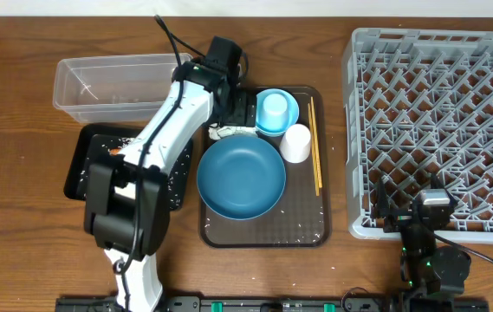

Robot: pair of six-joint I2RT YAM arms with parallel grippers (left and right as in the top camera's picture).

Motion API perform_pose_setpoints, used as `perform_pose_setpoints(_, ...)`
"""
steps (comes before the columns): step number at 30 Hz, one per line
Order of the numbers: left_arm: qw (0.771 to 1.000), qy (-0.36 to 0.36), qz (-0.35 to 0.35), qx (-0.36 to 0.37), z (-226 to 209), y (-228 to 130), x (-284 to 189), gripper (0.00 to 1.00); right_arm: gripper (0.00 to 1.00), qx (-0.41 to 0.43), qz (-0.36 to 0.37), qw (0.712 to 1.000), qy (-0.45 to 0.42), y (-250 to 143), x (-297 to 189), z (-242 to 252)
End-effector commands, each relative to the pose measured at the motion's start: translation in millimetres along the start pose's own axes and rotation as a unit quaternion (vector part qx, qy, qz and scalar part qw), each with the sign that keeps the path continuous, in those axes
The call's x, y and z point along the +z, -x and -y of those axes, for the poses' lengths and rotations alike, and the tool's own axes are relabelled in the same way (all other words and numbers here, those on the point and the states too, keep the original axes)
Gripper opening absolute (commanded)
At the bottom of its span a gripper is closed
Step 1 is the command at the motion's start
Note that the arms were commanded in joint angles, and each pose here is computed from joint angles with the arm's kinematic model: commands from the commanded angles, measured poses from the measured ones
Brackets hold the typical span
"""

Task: Sort waste into correct bins and load items into the dishwasher rack
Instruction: 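Reach the left gripper down and grasp the white crumpled tissue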

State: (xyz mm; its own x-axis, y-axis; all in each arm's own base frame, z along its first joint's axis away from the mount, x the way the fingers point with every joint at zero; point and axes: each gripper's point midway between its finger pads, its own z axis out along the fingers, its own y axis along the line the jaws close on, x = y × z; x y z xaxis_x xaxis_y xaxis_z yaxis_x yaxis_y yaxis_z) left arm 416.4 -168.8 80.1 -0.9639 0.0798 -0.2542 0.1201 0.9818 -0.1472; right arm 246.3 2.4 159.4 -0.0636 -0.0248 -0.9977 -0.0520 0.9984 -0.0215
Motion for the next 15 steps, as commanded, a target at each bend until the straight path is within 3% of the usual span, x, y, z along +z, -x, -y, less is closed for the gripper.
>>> perform_pose_setpoints(1,1.0,0.019,-0.009,0.014,-8.4,-0.7,8.6,0.9,0.99,-0.004,-0.002,1.0,0.008,-1.1,0.2,-4.4)
perform_pose_setpoints(4,0.999,0.029,-0.011,0.013,-12.0,-1.2,12.3,0.87,0.99,-0.004,-0.002,1.0,0.008,-1.1,0.2,-4.4)
perform_pose_setpoints(7,0.999,0.028,-0.008,0.014,-10.8,0.1,12.4,0.76,0.99,-0.004,-0.002,1.0,0.008,-1.1,0.2,-4.4)
perform_pose_setpoints(15,0.999,0.031,-0.028,0.015,-13.3,-15.0,22.5,0.76,0.99,-0.004,-0.002,1.0,0.008,-1.1,0.2,-4.4)
